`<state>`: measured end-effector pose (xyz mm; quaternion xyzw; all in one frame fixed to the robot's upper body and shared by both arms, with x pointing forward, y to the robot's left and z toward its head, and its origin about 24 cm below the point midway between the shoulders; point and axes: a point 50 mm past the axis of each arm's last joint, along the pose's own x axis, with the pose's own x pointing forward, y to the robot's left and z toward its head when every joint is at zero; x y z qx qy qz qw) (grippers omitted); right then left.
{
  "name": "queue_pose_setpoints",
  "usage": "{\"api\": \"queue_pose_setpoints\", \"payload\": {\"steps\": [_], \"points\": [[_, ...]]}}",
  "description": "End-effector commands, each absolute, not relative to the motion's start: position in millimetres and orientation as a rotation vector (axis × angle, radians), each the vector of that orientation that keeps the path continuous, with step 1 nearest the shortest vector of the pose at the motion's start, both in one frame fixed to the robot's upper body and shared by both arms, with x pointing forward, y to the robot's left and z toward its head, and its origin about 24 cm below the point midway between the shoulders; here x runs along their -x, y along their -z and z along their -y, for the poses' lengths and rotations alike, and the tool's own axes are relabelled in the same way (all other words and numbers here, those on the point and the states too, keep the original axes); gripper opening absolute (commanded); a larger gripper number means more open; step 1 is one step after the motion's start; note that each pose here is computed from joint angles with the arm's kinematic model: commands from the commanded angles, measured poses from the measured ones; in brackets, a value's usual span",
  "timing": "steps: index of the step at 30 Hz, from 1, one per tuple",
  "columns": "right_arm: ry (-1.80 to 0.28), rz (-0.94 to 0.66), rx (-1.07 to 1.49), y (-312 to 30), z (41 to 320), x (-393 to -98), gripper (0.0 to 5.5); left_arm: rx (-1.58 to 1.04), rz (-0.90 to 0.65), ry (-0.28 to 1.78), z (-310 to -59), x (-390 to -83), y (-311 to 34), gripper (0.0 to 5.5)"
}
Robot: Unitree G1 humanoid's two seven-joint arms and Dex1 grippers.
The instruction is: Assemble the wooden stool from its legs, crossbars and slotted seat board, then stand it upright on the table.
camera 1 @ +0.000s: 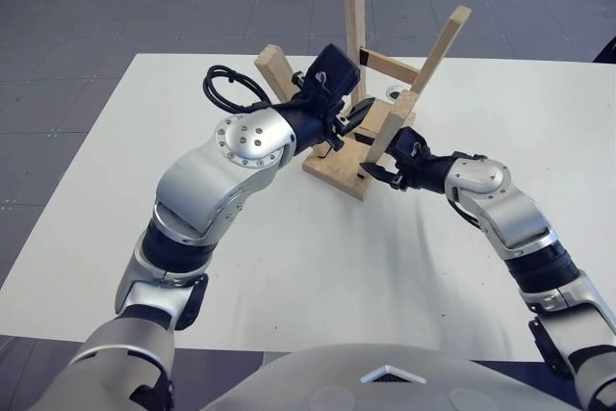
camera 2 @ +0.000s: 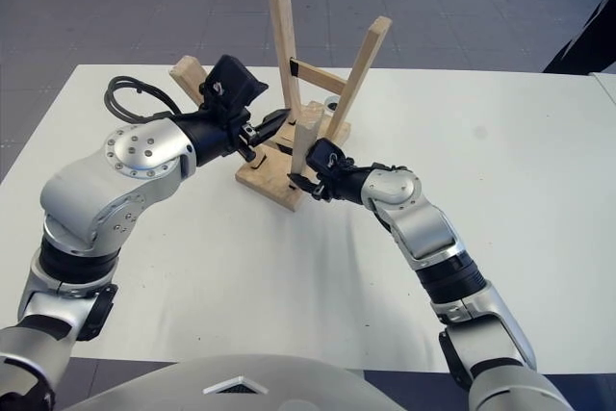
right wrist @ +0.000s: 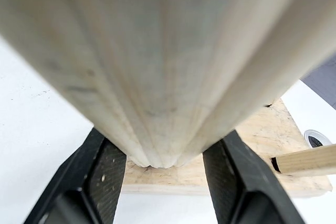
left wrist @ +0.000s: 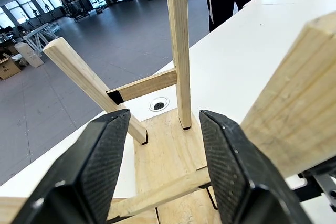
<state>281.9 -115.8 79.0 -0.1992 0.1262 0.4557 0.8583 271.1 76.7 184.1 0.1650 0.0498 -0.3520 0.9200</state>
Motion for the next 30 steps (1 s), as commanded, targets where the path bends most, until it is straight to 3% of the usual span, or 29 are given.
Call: {"api": "queue_pose_setpoints", "payload": {"steps": [1, 6, 12, 19, 22, 26, 30], "points": [[-0.833, -0.867, 0.616, 24, 174, -237, 2.03, -0.359, -0.134, 0.721, -80, -272, -175, 2.48], [-0.809, -0.843, 0.581, 16, 176, -244, 2.03, -0.389, -0.174, 0.699, -79, -283, -156, 2.48], [-0.792, -0.819, 0.544, 9, 175, -248, 2.03, -0.747, -0.120, 0.796, -73, -288, -124, 1.39], [-0.775, -0.808, 0.516, 8, 176, -248, 2.03, -0.925, -0.289, 0.963, -85, -270, -89, 0.11], [-0.771, -0.811, 0.510, 8, 176, -246, 2.03, -0.888, -0.045, 0.809, -82, -281, -126, 0.10], [-0.769, -0.811, 0.498, 9, 176, -244, 2.03, -1.034, 0.331, 0.590, -91, -286, -187, 0.10], [-0.764, -0.810, 0.486, 9, 176, -240, 2.03, -1.114, 0.498, 0.522, -94, -285, -223, 0.10]]}}
